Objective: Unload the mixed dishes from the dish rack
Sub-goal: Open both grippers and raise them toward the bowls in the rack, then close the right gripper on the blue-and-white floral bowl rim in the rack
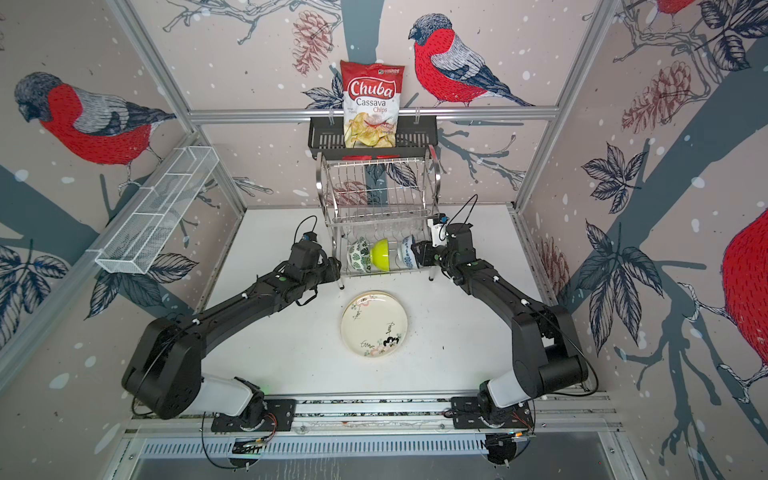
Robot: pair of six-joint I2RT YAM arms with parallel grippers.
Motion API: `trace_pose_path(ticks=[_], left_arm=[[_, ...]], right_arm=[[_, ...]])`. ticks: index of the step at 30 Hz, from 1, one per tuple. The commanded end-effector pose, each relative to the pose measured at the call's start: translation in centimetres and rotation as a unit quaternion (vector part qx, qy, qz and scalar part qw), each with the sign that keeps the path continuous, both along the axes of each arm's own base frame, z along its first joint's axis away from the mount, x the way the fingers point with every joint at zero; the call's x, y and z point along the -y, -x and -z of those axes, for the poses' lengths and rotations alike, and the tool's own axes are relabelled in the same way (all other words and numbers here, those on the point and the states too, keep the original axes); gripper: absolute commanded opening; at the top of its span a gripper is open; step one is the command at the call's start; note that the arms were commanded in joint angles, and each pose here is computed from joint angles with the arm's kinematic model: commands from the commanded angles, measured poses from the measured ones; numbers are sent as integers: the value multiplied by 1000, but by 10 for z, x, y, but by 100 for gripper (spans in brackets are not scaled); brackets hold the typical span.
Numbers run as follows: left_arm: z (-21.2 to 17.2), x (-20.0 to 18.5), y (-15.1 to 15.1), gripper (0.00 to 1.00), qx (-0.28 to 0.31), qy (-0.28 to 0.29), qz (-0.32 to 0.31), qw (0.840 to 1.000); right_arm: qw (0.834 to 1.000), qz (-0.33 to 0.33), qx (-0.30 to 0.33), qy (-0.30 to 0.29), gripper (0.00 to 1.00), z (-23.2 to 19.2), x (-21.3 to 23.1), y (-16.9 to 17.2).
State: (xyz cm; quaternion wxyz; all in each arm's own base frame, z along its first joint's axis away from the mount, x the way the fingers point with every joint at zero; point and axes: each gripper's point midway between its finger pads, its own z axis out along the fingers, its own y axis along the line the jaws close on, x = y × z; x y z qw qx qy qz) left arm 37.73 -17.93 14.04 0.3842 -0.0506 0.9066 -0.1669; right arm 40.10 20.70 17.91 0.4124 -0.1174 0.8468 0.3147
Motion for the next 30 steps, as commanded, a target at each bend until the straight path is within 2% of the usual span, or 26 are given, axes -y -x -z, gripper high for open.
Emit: trace_pose_path(ticks=[1, 6, 8, 9, 14, 30], left_arm=[[-9, 7, -12, 55, 16, 13, 8, 1000], [-4, 8, -18, 30, 1, 5, 7, 1000], [5, 6, -16, 24, -13, -6, 8, 1000], [-4, 9, -21, 21, -5, -3, 10, 1000], [-1, 10, -22, 10, -8, -8, 14, 1000], [0, 12, -21, 7, -11, -8, 21, 1000]], right_arm=[[1000, -17, 16, -5, 33, -6, -5, -7], [1000, -21, 12, -9, 32, -2, -8, -15], [1000, -23, 10, -10, 33, 0, -10, -18], [1000, -24, 10, -10, 32, 0, -11, -20], [999, -34, 2, -15, 32, 4, -16, -25], [998, -29, -45, -24, 27, 41, -22, -36]])
